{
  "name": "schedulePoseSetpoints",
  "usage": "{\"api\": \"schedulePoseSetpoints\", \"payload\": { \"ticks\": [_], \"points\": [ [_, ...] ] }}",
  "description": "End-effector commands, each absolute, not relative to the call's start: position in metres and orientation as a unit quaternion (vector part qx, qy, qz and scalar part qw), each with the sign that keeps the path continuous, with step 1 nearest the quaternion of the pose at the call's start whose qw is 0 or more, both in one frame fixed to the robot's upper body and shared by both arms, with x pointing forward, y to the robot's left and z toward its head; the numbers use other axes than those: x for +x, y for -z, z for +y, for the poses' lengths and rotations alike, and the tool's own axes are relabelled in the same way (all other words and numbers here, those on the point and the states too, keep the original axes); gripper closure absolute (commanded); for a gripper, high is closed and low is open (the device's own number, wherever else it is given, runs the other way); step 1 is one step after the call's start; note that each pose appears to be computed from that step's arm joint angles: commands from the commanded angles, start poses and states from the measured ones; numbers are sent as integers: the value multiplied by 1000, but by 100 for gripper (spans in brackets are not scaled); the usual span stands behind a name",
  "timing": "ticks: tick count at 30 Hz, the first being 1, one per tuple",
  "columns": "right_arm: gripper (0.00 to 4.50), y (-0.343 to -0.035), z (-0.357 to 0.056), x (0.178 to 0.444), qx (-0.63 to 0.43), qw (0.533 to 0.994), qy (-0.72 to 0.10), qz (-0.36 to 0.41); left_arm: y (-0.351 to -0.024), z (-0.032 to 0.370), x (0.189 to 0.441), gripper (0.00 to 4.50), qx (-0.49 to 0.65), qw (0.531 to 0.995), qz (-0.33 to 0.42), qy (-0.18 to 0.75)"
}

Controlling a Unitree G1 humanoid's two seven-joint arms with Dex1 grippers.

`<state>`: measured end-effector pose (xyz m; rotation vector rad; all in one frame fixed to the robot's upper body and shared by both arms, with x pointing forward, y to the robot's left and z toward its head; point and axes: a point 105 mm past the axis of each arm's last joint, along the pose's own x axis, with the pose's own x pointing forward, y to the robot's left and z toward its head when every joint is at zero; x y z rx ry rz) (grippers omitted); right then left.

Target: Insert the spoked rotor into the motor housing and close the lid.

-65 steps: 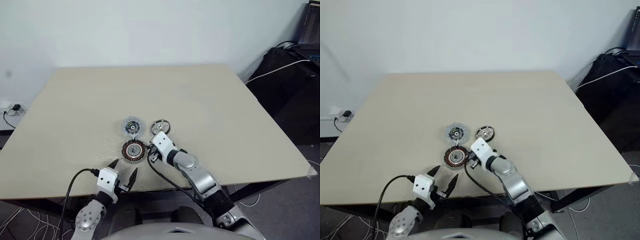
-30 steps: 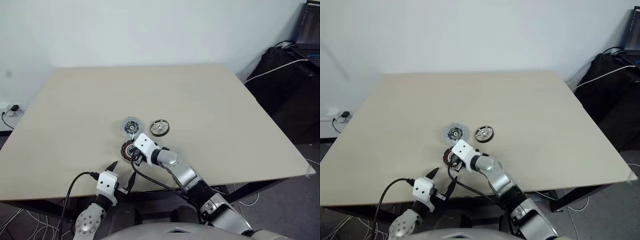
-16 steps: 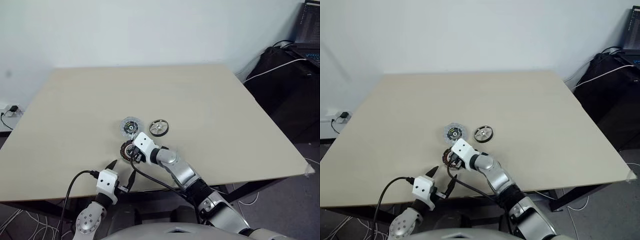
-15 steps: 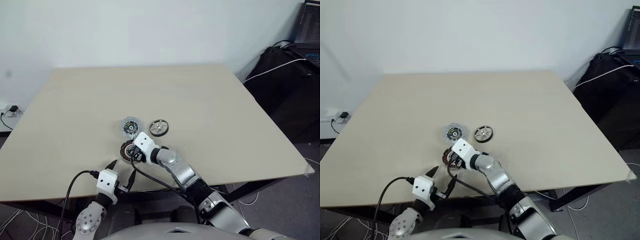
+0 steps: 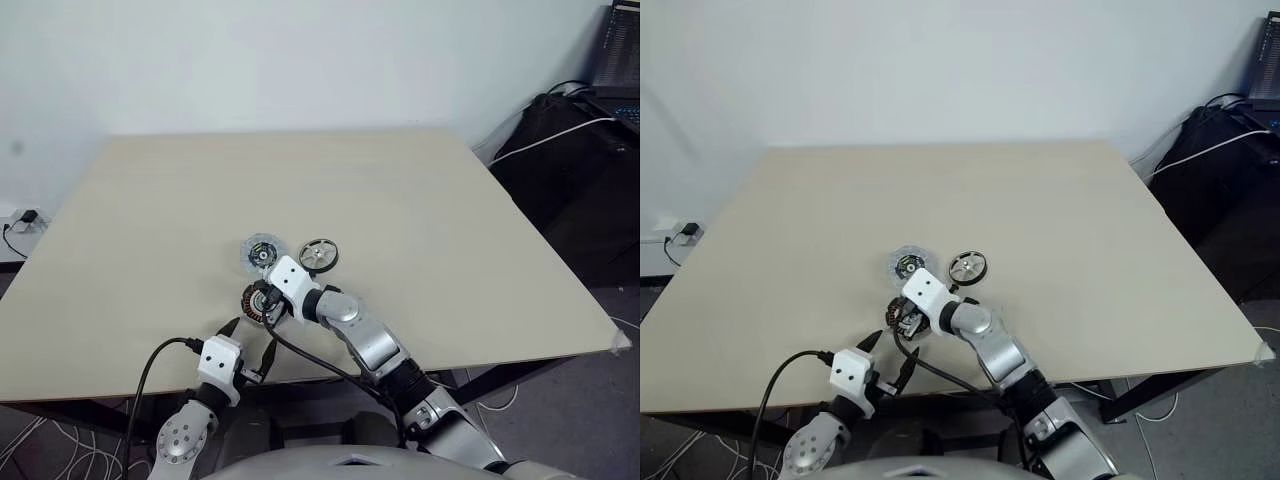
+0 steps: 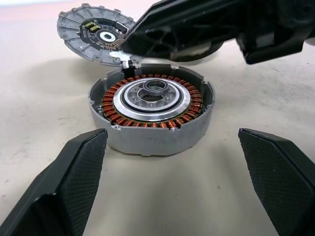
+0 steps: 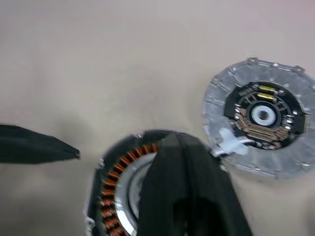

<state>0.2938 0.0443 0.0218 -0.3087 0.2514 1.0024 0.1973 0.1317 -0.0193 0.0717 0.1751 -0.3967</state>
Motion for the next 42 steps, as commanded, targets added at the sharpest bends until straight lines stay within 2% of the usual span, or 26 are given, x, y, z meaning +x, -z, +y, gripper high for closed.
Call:
{"api": "schedulePoseSetpoints", "payload": {
  "ticks": [1,11,19,34,42],
  "points": [
    [449,-30,43,300,-189,862,-458,105,3,127,204,0,38,977,54,204],
    [449,-22,31,304,-225,862,-433,140,5,129,202,0,38,977,57,203],
    [449,-21,33,299,-220,856,-445,145,5,129,203,0,39,977,57,202],
    [449,-23,42,289,-208,842,-479,138,4,129,204,0,38,977,59,202],
    [449,-32,41,296,-201,856,-463,114,4,128,204,0,37,977,59,203]
  ]
}}
